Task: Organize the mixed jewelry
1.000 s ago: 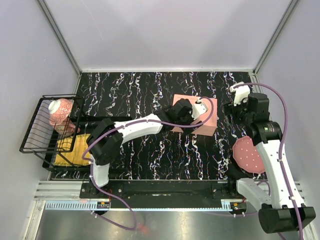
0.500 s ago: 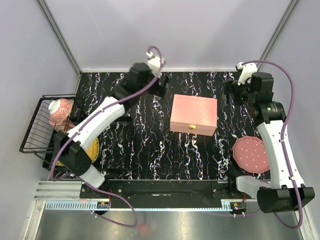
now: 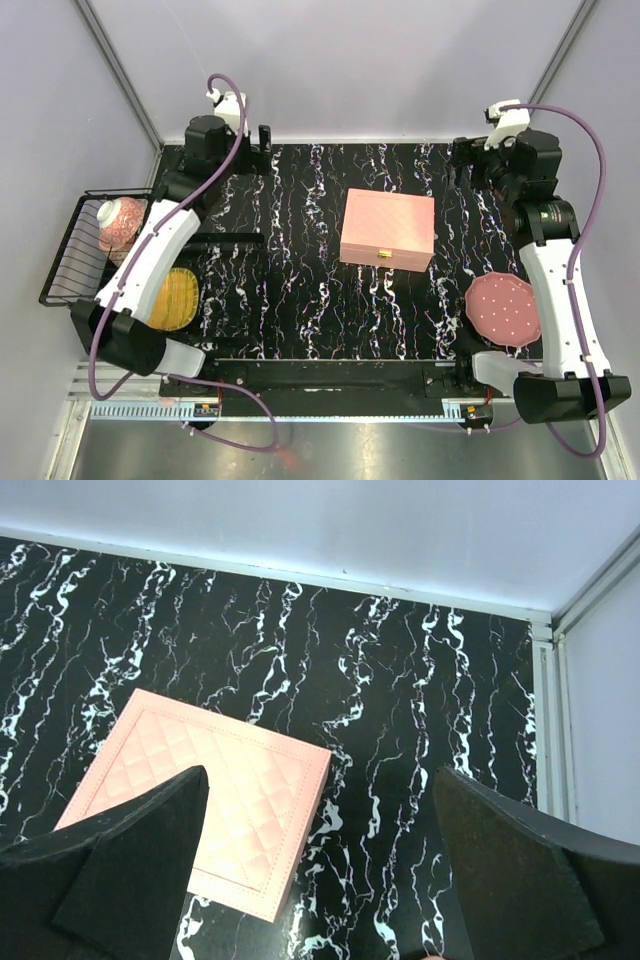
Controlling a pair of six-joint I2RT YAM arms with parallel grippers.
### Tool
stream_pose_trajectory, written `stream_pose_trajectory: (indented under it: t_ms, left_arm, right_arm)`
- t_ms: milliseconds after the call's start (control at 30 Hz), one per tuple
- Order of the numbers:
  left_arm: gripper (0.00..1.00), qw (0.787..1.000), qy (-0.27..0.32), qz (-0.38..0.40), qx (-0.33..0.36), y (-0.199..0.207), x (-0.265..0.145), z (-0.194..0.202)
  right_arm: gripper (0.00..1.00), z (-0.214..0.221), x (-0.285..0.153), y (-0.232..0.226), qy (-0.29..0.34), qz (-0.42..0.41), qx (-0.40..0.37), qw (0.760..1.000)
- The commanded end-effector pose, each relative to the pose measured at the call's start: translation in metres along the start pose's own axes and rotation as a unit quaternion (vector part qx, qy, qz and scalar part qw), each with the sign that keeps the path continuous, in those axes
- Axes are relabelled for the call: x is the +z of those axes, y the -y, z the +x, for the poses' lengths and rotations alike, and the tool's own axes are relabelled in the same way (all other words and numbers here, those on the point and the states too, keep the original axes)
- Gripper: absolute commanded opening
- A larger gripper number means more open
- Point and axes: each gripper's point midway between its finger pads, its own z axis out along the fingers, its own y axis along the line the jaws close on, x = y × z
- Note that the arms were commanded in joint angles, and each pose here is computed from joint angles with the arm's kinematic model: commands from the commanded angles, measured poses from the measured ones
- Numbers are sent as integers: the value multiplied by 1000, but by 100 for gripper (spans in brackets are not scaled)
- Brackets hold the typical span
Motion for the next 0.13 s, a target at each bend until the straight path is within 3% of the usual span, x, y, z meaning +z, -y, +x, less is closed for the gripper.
stream_pose_trajectory:
  t_ms: [0, 100]
  left_arm:
    - [99, 999, 39, -13, -3, -7, -19, -13]
    - [99, 999, 47, -17, 1, -10, -25, -15]
  right_arm:
    - [100, -20, 8, -6, 28, -22, 12, 999]
    - [100, -22, 8, -11, 33, -34, 12, 999]
